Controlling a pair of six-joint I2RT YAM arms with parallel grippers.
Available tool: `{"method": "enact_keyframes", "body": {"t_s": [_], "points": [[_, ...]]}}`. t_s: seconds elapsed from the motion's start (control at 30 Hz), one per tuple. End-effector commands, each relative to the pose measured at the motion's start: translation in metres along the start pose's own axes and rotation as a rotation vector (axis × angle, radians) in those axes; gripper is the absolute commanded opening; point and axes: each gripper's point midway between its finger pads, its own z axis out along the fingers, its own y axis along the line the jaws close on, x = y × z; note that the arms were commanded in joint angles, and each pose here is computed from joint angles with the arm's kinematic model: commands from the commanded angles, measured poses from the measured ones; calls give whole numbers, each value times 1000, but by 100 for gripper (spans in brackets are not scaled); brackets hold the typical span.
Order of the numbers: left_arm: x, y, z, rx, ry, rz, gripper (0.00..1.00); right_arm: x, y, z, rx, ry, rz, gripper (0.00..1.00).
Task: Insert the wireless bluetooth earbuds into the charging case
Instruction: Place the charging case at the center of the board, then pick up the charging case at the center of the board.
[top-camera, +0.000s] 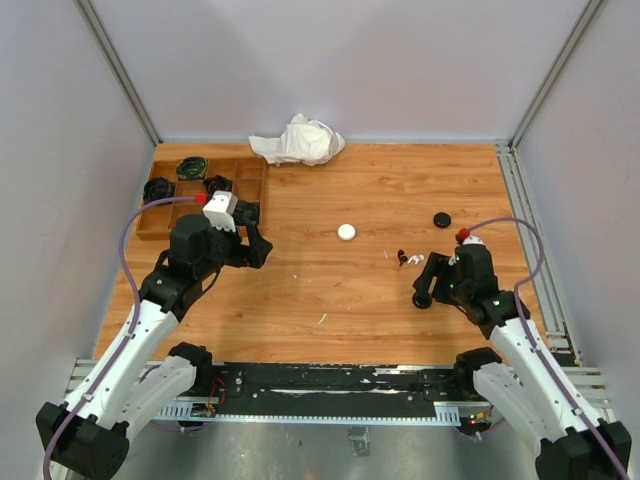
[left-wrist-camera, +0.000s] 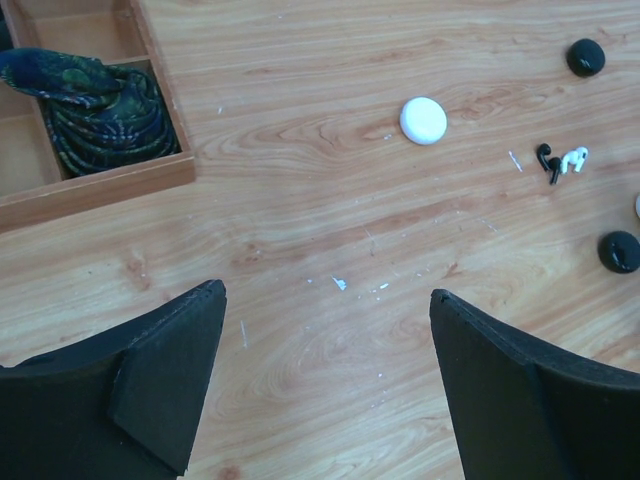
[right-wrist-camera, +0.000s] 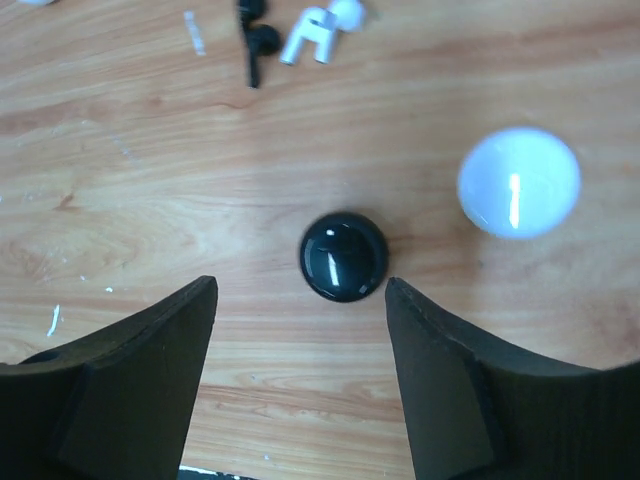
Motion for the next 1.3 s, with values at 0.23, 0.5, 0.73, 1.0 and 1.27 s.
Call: {"method": "enact_keyframes", "body": {"t_s": [0.23,0.5,0.73,1.0,1.27], "points": [[-2,-15,2,88,-9,-14,89,-50,122,40,-166,-97,-513,80],[0,-12,5,76,15,-17,89,-59,188,94,-271,-116,-648,84],[3,-3,4,45,14,-17,89,-59,202,142,-194,-87,-718,82],[4,-6,3,57,12,-21,89,-54,209,179,-165,-38,-778,76],[5,-10,3,83,14,-28,88,-39,203,192,-171,21,-810,67]]}}
